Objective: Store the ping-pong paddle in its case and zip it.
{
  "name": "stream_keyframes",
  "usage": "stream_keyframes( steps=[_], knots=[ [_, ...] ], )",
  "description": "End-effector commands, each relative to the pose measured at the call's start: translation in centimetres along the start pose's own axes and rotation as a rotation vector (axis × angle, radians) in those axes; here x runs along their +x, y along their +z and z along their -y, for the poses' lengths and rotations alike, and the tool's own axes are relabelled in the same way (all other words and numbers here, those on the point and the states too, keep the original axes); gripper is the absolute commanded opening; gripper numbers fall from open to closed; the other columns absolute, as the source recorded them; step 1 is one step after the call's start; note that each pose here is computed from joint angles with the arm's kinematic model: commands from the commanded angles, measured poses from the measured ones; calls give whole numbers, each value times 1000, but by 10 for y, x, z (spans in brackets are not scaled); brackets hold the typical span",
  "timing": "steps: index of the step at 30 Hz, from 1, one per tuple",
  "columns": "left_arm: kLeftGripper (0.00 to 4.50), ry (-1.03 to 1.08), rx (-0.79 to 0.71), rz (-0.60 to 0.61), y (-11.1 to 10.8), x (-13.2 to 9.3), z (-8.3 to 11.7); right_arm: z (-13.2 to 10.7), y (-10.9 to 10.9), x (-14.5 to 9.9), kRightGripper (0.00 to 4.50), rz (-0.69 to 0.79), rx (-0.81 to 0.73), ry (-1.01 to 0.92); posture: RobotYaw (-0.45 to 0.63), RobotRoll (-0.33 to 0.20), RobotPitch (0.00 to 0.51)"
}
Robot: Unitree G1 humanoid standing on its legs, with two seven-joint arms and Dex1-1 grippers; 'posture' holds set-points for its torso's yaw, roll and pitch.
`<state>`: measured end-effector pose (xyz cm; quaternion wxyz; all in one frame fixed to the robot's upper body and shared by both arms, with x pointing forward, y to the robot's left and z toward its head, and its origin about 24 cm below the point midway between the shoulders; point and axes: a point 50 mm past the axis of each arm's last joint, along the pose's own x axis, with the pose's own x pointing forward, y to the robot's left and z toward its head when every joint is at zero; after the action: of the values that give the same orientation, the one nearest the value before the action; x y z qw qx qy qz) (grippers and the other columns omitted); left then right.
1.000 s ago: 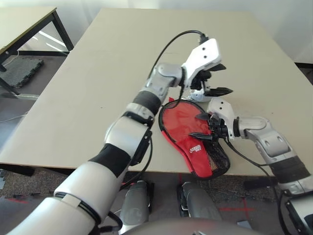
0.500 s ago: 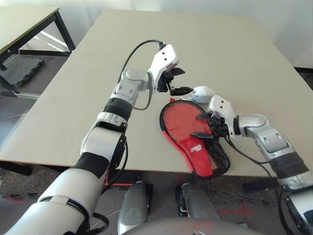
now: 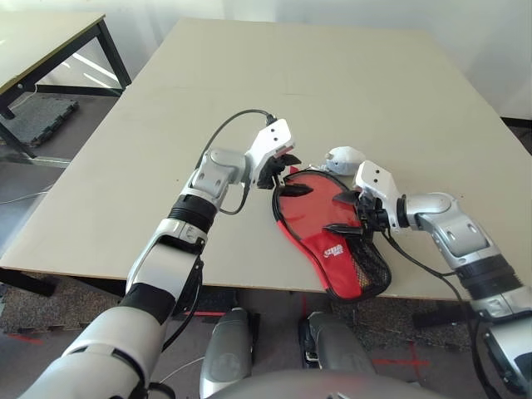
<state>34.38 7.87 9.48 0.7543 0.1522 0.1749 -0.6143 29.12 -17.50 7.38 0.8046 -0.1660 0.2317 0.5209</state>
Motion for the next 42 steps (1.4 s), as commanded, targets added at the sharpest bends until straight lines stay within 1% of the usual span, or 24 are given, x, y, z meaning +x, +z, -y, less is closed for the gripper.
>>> stream_keyframes(
  steps=[1, 7, 13, 21, 24, 26, 28, 32, 37, 40, 42],
  knots=[
    [4451, -16, 12, -69, -11, 3, 6, -16, -52, 13, 4500, -213, 137, 54, 45, 0, 107],
    [4451, -1, 32, -157, -28, 6, 8, -15, -50, 14, 4500, -204, 137, 51, 45, 0, 110],
    [4451, 0, 31, -167, -31, 7, 7, -5, -46, 5, 4500, -195, 128, 13, 40, 0, 110],
    [4451, -26, 71, -206, -37, 7, 9, 31, -12, -25, 4500, -100, 93, -128, 28, 0, 109],
    [4451, -30, 68, -201, -37, 8, 9, 43, 3, -34, 4500, -44, 91, -171, 29, 0, 109],
    [4451, -30, 68, -195, -35, 9, 8, 52, 16, -40, 4500, 13, 87, -202, 30, 0, 109],
    [4451, -32, 68, -192, -35, 9, 9, 57, 28, -44, 4500, 41, 43, -225, 30, 0, 109],
    [4451, -43, 64, -187, -35, 10, 10, 58, 52, -44, 4500, 155, 46, -215, 27, 0, 108],
    [4451, -49, 60, -180, -34, 13, 12, 60, 68, -42, 4500, 239, 50, -225, 32, 0, 108],
    [4451, -54, 59, -177, -34, 14, 13, 69, 69, -44, 4500, 239, 20, -312, 34, 0, 107],
    [4451, -57, 60, -176, -33, 15, 14, 72, 68, -45, 4500, 241, 11, -328, 38, 0, 108]
  ],
)
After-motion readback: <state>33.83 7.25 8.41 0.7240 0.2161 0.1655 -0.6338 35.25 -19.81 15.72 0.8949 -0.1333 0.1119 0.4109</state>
